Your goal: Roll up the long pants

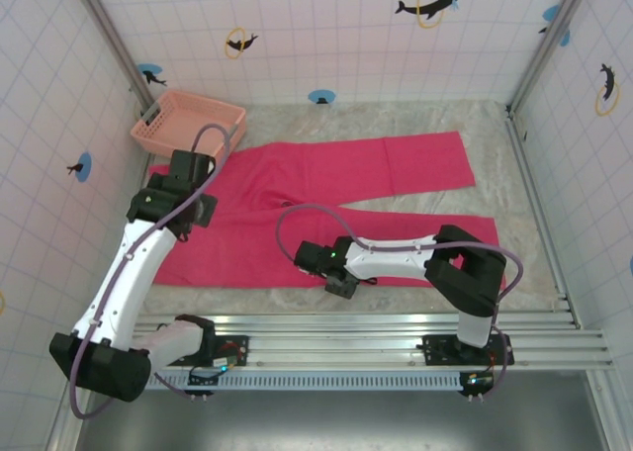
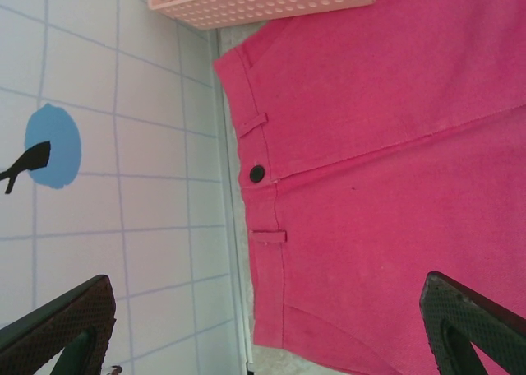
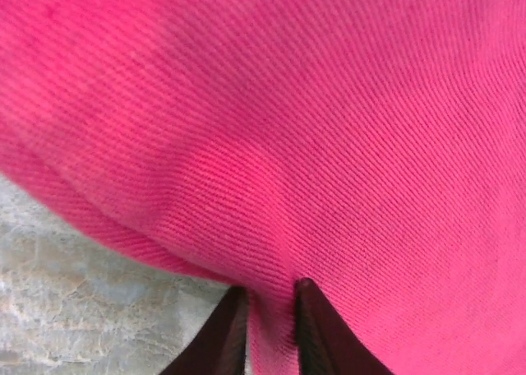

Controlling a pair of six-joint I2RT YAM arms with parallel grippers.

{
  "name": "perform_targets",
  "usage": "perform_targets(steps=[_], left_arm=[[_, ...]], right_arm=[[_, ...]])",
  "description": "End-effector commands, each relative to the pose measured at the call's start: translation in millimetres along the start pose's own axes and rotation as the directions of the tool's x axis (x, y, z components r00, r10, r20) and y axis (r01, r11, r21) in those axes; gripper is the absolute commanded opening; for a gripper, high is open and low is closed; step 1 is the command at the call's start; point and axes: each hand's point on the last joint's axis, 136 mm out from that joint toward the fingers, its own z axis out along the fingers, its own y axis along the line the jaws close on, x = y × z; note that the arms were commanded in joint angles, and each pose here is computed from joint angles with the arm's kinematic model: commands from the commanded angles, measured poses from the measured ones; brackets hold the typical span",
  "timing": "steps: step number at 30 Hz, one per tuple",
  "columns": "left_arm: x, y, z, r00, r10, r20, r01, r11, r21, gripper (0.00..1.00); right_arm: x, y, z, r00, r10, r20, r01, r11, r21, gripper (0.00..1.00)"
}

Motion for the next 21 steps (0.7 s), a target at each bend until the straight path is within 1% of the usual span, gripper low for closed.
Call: perform_targets(steps=[1,2,3,5,9,12,17,21], left_arm=[[4.7,-5.5,-1.7,0.994,0.113,0.004,-0.113,0.993,-0.024,0.97],[5.8,-10.7,-1.4,0.990,0.144,0.005,-0.144,0.989,-0.015,0.97],[6.9,-16.0,-0.8,0.985,0.171,0.006,-0.171,0.985,-0.006,0.97],[10.7,-26.1,0.2,0.980,0.199,0.005,-0.199,0.980,0.024,0.97],[11.9,-39.2,-3.9,0.981,0.192,0.030,-0.194,0.976,0.094,0.97],[11.6,-52.8,-5.4,0.981,0.191,0.039,-0.194,0.966,0.168,0.98],[8.9,-80.1,-3.4,0.971,0.236,0.047,-0.239,0.931,0.276,0.97],[9.4,-105.0,0.5,0.956,0.290,0.039,-0.283,0.886,0.366,0.98]], right_arm=[[-1.5,-12.4,-9.0,1.000,-0.020,0.019,0.019,0.999,0.049,0.09],[-3.4,-15.9,-16.2,0.999,-0.022,0.030,0.020,0.998,0.055,0.05],[-4.9,-20.1,-24.1,0.999,-0.023,0.041,0.020,0.998,0.058,0.02],[-9.4,-27.8,-42.3,0.998,-0.017,0.066,0.015,0.999,0.038,0.00],[-17.6,-49.3,-81.9,0.991,0.035,0.127,-0.028,0.998,-0.052,0.00],[-23.6,-72.9,-102.6,0.982,0.096,0.165,-0.080,0.991,-0.104,0.00],[-38.9,-114.3,-116.2,0.958,0.220,0.183,-0.183,0.962,-0.202,0.00],[-52.5,-141.1,-114.5,0.935,0.297,0.194,-0.245,0.937,-0.249,0.00]])
